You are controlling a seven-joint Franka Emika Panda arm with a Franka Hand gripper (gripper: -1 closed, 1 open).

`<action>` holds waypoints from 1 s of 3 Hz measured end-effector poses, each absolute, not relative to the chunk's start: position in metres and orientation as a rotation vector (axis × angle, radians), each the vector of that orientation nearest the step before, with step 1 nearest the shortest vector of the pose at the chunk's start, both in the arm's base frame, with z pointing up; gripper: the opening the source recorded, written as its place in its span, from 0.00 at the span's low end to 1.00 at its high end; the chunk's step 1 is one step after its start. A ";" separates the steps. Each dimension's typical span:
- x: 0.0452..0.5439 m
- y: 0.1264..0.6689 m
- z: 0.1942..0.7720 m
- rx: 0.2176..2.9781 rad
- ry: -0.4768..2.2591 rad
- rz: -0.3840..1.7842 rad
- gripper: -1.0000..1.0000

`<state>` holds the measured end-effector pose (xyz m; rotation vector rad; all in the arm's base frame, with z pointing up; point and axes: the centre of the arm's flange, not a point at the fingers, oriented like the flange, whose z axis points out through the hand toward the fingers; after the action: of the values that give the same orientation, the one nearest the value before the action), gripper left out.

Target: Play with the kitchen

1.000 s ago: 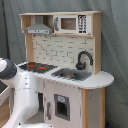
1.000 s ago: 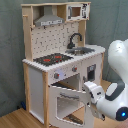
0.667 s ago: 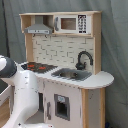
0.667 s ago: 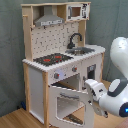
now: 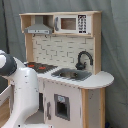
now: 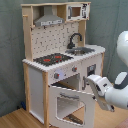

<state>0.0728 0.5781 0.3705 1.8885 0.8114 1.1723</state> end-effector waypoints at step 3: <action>0.042 0.558 0.409 1.826 0.998 1.118 1.00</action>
<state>0.0425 0.5580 0.4089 1.8260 0.9979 1.1179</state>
